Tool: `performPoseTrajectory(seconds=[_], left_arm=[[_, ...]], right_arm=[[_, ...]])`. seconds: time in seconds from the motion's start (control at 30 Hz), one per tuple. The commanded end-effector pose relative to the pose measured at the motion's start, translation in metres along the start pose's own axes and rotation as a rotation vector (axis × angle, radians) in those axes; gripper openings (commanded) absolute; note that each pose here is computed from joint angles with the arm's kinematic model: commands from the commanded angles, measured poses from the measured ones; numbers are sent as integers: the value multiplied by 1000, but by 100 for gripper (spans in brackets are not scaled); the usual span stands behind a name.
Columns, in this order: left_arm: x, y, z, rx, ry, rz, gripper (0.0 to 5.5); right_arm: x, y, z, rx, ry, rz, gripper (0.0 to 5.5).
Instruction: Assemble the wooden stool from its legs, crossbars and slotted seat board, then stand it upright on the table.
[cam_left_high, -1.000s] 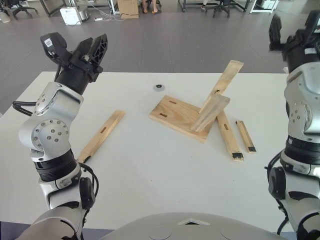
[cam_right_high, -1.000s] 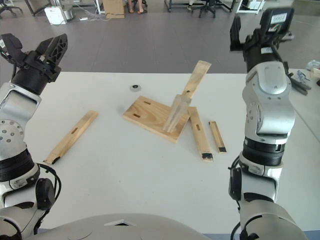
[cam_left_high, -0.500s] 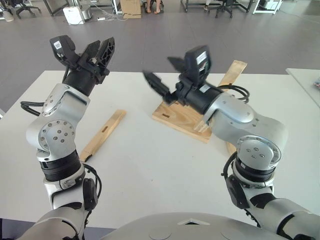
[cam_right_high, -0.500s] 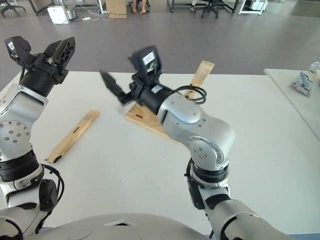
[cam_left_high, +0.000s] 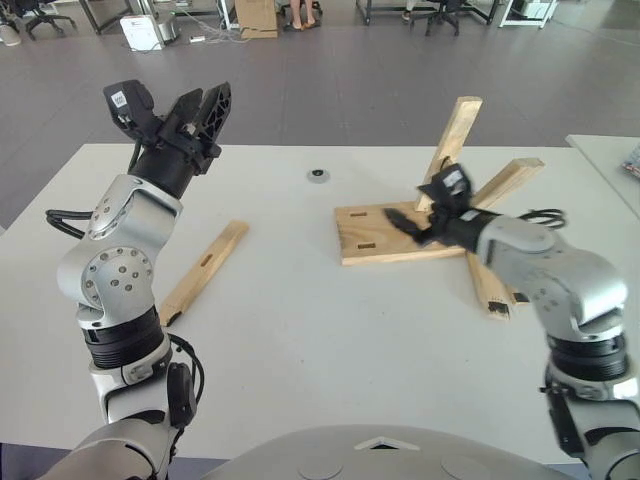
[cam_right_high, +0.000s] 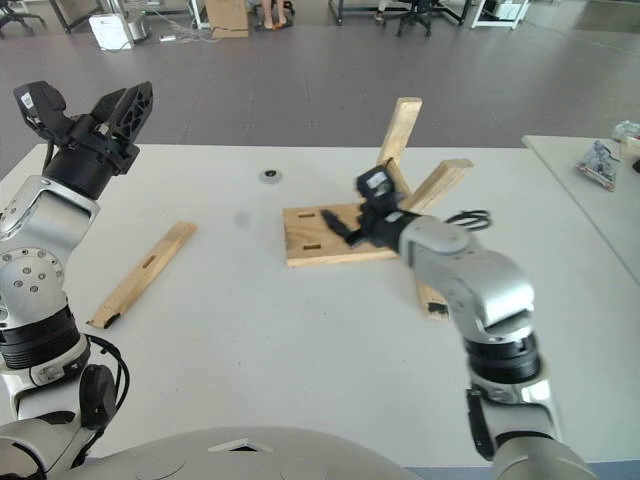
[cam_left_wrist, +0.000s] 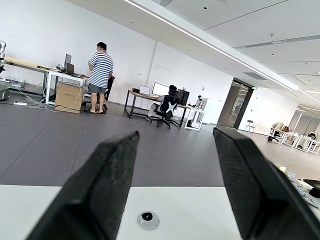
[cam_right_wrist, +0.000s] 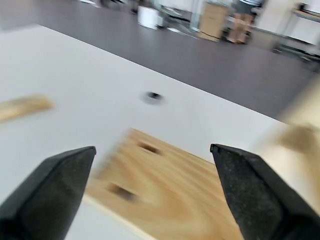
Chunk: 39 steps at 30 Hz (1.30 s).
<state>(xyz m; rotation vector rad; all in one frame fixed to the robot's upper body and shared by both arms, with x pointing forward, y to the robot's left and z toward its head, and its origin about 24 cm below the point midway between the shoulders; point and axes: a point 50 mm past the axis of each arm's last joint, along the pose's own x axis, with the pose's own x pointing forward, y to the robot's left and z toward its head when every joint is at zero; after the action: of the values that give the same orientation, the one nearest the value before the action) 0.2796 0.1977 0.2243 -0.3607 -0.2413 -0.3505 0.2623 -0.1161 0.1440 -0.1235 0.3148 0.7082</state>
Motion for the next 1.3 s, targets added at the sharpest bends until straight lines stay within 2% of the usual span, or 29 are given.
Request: performPoseTrajectory(seconds=[0.03,0.13,0.33,0.5,0.6,0.73,0.83,1.03,1.1,1.17,1.23,1.3], left_arm=[[5,-4,2,1,-5,-18,275],[8,-6,1,-4,0,-31,275],[11,-10,-3,-10,11,-48,275],[10,-12,-7,-17,9,-46,275],[10,-13,-7,-17,9,-50,275],[11,-14,-8,-13,14,-60,275],[11,-15,-9,-12,17,-67,275],[11,-13,-8,-10,9,-61,275],[11,-12,-8,-11,4,-58,275],[12,-13,-8,-14,0,-68,275],[13,-12,-8,-11,1,-72,275],[13,-12,-8,-9,0,-75,275]], right_arm=[[30,27,-21,-194,60,-2,431],[61,7,-39,-488,126,-134,431],[82,-32,-24,-653,104,-285,431],[88,-45,-28,-873,196,-277,431],[93,-36,-36,-884,242,-163,431],[96,-14,-50,-740,284,100,431],[86,-3,-62,-598,338,335,431],[63,-23,-83,-586,463,397,431],[56,-16,-79,-540,424,458,431],[41,9,-52,-333,246,660,431],[26,19,-21,-160,90,818,431],[26,5,1,-146,23,749,431]])
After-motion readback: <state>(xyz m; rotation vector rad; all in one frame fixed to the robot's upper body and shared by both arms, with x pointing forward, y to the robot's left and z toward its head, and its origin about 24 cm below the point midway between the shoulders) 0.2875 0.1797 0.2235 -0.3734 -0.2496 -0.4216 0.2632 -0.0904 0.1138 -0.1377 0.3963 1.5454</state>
